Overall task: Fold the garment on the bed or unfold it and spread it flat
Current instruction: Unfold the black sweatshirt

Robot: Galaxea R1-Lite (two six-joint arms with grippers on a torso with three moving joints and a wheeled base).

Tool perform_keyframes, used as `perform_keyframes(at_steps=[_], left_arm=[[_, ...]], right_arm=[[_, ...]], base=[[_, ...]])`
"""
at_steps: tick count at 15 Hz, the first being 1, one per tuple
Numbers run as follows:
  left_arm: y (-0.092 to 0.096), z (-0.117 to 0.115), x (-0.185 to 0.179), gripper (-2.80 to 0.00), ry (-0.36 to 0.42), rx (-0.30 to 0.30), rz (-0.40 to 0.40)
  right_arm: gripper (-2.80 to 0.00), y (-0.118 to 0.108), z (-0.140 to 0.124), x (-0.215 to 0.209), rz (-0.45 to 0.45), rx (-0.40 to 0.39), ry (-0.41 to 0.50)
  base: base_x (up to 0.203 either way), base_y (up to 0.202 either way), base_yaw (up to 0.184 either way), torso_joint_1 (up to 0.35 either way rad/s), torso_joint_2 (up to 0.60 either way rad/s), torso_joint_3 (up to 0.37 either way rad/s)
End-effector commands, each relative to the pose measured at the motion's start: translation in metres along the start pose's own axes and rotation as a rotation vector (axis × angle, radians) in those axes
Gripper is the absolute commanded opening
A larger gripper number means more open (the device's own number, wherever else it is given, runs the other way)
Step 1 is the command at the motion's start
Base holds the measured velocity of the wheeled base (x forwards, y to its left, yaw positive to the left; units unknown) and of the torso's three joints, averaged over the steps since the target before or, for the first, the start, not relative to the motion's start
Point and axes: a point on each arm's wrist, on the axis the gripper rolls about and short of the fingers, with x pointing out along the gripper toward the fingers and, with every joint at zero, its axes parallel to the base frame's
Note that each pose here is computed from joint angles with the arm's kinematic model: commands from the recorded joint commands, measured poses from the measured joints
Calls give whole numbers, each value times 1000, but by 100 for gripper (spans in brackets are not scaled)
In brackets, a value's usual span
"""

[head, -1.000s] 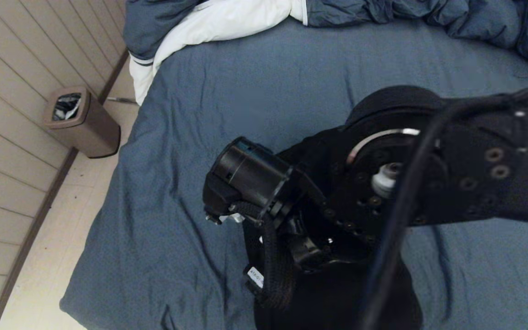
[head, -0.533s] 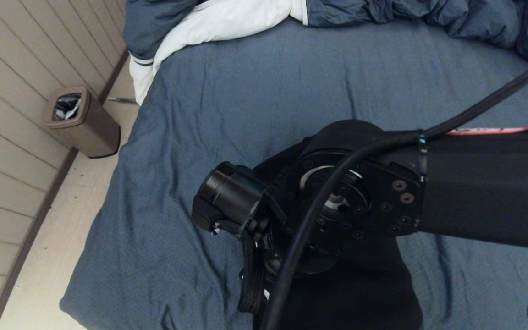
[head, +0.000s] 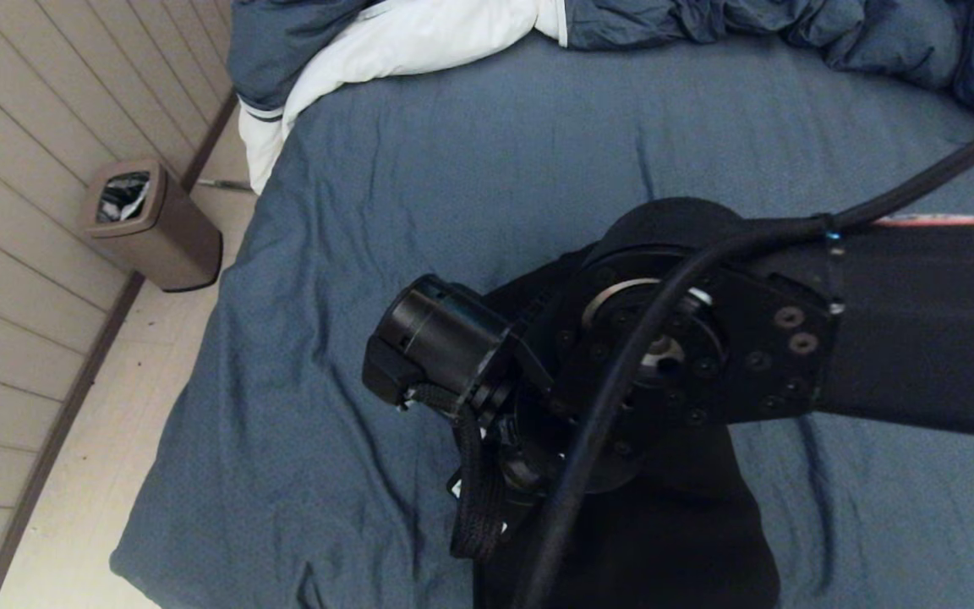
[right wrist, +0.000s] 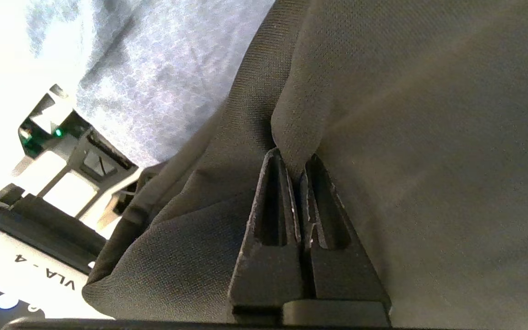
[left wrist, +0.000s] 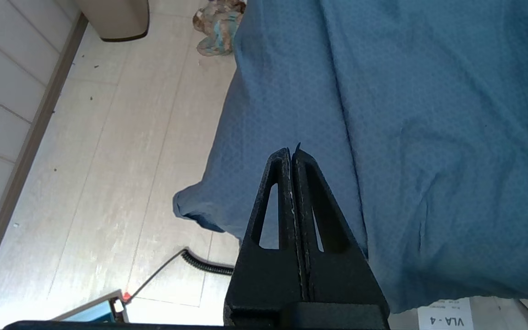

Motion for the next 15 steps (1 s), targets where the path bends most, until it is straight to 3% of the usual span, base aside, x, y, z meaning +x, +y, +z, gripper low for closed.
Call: perform_keyframes(at_steps=[1, 6, 10, 15], left_arm=[[0, 0, 0, -280, 1, 0, 2], [0, 0, 0, -280, 1, 0, 1], [0, 0, 0, -280, 1, 0, 0], [0, 0, 0, -280, 1, 0, 0]], right_arm=[[-280, -19, -4, -21, -9, 40, -41], [-280, -81, -25, -60, -71, 182, -101], [-280, -138, -81, -78, -175, 327, -35], [-280, -172, -157, -72, -306, 485, 61]], base=[[0, 0, 0, 0, 0, 0], [0, 0, 0, 0, 0, 0], [0, 0, 0, 0, 0, 0], [0, 0, 0, 0, 0, 0]])
